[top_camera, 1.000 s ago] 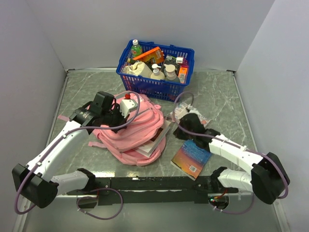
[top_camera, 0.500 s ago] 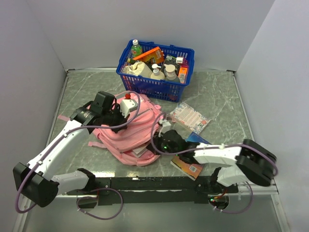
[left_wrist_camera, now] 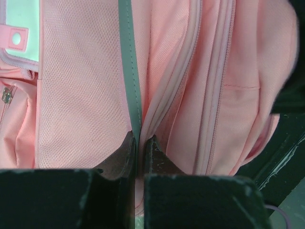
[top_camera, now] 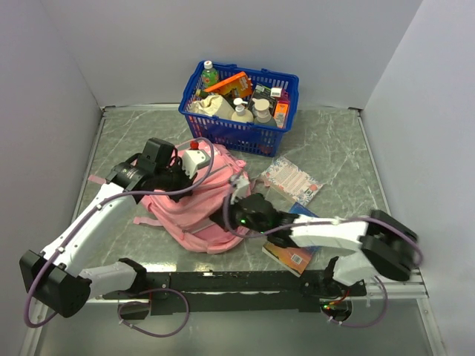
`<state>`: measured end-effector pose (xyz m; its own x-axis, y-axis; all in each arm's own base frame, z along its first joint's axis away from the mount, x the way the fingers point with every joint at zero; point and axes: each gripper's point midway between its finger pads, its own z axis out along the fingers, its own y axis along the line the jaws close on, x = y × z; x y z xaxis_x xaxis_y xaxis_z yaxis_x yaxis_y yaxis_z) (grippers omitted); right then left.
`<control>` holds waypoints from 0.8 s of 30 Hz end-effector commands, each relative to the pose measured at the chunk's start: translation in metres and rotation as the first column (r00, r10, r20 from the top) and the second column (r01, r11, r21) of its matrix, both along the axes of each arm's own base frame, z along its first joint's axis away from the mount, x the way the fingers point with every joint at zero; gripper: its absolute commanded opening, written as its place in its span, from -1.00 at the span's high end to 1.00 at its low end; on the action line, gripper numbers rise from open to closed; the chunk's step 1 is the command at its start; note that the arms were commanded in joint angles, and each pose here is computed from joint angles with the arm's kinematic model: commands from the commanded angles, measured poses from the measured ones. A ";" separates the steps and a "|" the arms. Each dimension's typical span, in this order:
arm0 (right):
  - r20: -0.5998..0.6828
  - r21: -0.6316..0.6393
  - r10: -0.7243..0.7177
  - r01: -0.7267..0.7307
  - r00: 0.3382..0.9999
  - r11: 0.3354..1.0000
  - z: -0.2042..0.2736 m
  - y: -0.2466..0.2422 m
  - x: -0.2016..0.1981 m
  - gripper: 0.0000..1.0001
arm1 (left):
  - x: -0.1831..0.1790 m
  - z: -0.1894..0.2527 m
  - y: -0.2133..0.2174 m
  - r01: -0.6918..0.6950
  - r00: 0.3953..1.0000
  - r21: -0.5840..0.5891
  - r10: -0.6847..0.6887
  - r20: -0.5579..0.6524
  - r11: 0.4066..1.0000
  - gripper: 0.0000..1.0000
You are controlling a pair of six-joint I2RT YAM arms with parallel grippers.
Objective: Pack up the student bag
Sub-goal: Move the book to the center of the board.
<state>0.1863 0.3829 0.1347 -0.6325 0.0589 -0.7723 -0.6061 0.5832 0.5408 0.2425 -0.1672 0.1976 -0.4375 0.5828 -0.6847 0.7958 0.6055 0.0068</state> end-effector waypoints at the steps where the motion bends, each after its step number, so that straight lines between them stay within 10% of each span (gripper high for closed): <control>1: 0.129 0.044 -0.174 0.170 0.976 0.985 0.039 -0.050 0.019 1.00 | 0.039 0.037 -0.005 -0.044 0.979 -0.058 0.055 0.195 0.997 0.98; 13: 0.001 -0.127 -0.510 0.506 0.860 0.853 -0.022 -0.132 0.079 1.00 | 0.036 0.042 -0.003 -0.052 0.978 -0.065 0.064 0.198 0.997 0.98; 24: -0.033 -0.102 -0.443 0.438 0.896 0.893 -0.039 -0.093 0.100 1.00 | 0.034 0.042 0.000 -0.052 0.977 -0.060 0.063 0.203 0.997 0.98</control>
